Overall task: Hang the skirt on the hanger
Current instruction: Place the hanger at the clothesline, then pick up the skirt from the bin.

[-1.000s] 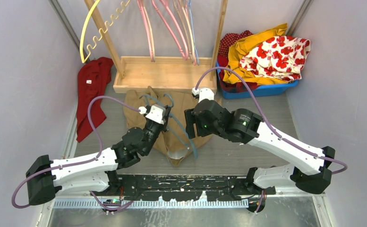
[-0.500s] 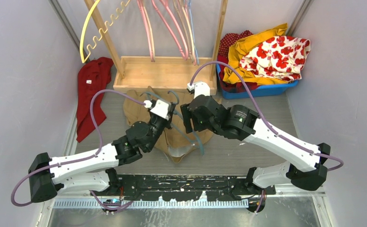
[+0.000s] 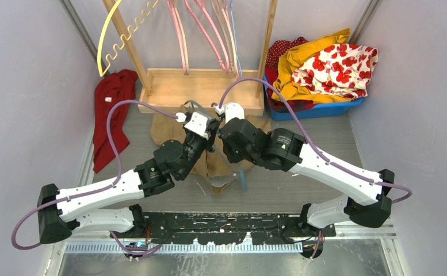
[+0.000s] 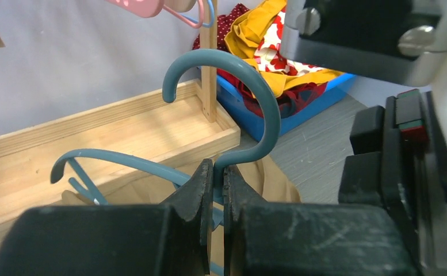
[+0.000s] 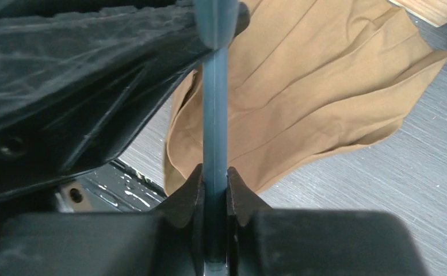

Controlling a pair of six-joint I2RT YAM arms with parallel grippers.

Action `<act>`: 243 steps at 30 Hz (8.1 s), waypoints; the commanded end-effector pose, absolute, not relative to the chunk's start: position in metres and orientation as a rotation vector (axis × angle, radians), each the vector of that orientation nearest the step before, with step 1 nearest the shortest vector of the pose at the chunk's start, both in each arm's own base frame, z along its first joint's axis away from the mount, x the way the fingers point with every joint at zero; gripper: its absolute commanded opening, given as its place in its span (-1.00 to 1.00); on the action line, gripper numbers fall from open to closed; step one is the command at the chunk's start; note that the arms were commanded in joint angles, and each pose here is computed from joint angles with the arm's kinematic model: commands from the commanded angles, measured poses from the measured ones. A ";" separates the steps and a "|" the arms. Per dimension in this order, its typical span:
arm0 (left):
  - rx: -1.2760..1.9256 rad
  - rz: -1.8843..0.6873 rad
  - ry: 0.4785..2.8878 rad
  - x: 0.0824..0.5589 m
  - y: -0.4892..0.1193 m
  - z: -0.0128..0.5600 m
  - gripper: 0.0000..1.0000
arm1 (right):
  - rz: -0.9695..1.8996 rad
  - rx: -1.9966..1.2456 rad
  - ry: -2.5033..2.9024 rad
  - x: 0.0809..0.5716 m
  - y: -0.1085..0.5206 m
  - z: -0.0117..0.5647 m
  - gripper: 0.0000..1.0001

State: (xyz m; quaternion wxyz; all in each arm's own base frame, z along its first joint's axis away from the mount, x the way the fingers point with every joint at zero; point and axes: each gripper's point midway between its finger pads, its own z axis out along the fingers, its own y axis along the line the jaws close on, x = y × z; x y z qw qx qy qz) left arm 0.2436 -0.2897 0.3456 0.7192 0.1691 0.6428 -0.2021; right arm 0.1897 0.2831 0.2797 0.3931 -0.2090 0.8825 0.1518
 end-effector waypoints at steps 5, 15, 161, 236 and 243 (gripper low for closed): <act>0.288 -0.555 1.351 0.235 -0.288 0.407 -0.95 | 0.492 -0.419 2.060 0.194 0.268 0.356 -0.97; 0.279 -0.540 1.341 0.232 -0.274 0.438 -0.40 | 0.453 -0.392 2.015 0.192 0.241 0.399 -0.97; 0.182 -0.238 1.513 0.207 -0.131 0.389 0.36 | 0.322 -0.029 1.417 0.515 0.185 0.545 -0.77; 0.324 -0.429 2.040 0.243 -0.243 0.187 0.88 | 0.233 0.848 1.687 0.627 -0.095 0.286 -0.97; 0.291 -0.455 2.033 0.234 -0.233 0.192 0.84 | 0.282 0.780 1.577 0.571 -0.082 0.370 -0.97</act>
